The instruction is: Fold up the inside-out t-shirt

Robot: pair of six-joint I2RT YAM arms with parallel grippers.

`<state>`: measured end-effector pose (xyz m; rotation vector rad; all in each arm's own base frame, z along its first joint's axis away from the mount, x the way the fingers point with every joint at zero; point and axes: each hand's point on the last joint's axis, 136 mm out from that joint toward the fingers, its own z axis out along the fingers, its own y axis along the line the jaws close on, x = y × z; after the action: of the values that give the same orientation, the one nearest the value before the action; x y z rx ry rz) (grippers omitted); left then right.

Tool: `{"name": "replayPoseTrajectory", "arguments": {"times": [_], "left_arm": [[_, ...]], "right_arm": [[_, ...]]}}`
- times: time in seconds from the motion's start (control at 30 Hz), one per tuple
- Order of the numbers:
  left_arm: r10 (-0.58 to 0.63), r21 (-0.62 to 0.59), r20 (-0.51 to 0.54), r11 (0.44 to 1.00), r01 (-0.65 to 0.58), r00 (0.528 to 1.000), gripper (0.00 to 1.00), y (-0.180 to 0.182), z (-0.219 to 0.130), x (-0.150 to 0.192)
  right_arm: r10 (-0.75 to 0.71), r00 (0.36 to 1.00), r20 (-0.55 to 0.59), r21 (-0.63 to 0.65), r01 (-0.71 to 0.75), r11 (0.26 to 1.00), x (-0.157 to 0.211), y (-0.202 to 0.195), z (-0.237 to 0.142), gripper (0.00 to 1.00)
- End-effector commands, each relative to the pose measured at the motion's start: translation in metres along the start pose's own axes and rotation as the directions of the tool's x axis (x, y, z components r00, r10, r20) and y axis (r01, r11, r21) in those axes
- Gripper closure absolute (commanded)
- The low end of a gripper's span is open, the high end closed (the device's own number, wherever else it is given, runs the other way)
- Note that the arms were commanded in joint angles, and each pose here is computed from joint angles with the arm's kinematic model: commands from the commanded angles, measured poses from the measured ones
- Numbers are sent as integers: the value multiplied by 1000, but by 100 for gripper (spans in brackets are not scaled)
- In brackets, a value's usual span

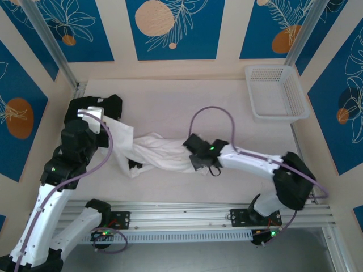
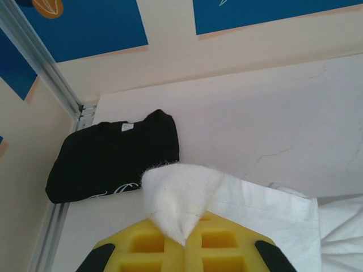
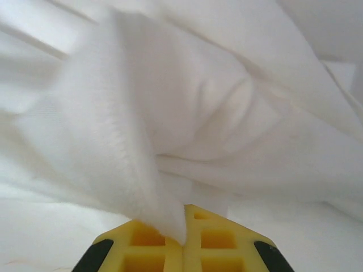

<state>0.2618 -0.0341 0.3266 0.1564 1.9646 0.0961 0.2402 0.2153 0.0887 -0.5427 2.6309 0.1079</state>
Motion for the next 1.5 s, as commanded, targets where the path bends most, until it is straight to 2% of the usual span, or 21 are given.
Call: {"name": "replayPoseTrajectory", "arguments": {"times": [0.0,0.07,0.13,0.23,0.33,0.4,0.53,0.67,0.73,0.8,0.93,1.13,1.3,1.47], "left_arm": [[12,-70,-7,997,-12,1000,100,15,-1,-1],[15,-83,-19,996,-16,1000,100,17,0,3],[12,-86,-26,996,-14,1000,100,17,2,6],[3,-58,-34,998,-5,999,100,12,6,8],[-2,-17,-37,1000,1,999,100,4,10,8],[-5,6,-35,1000,5,999,100,0,11,7],[-11,31,-38,999,12,999,100,-5,12,9],[-19,48,-39,999,21,999,100,-8,13,10],[-21,53,-41,998,23,999,100,-9,14,11],[-19,59,-42,998,21,999,100,-10,14,12],[-16,65,-45,998,19,999,100,-12,17,13],[-19,73,-48,997,23,999,100,-13,18,14],[-22,84,-49,996,26,999,100,-15,19,13],[-26,92,-46,995,30,999,100,-16,18,13]], "right_arm": [[75,994,83,-473,-27,881,-26,41,-34,100],[145,984,99,-669,-42,742,-40,46,-60,100],[171,980,97,-781,-31,624,-50,50,-79,100],[180,983,35,-860,-62,506,-56,56,-81,100],[214,973,-86,-865,-179,468,-65,56,-56,100],[241,960,-139,-842,-243,481,-75,51,-35,100],[363,913,-188,-715,-380,587,-94,14,17,96],[415,904,-98,-530,-400,747,-98,-27,38,89],[408,912,-46,-423,-388,819,-93,-47,38,84],[393,919,-9,-346,-372,861,-86,-60,31,80],[348,937,37,-297,-322,899,-70,-61,11,72],[190,978,91,-288,-157,945,-43,-17,-16,64],[126,991,53,-216,-112,970,-28,-4,-7,62],[105,994,37,-193,-96,976,-32,1,5,62]]}}
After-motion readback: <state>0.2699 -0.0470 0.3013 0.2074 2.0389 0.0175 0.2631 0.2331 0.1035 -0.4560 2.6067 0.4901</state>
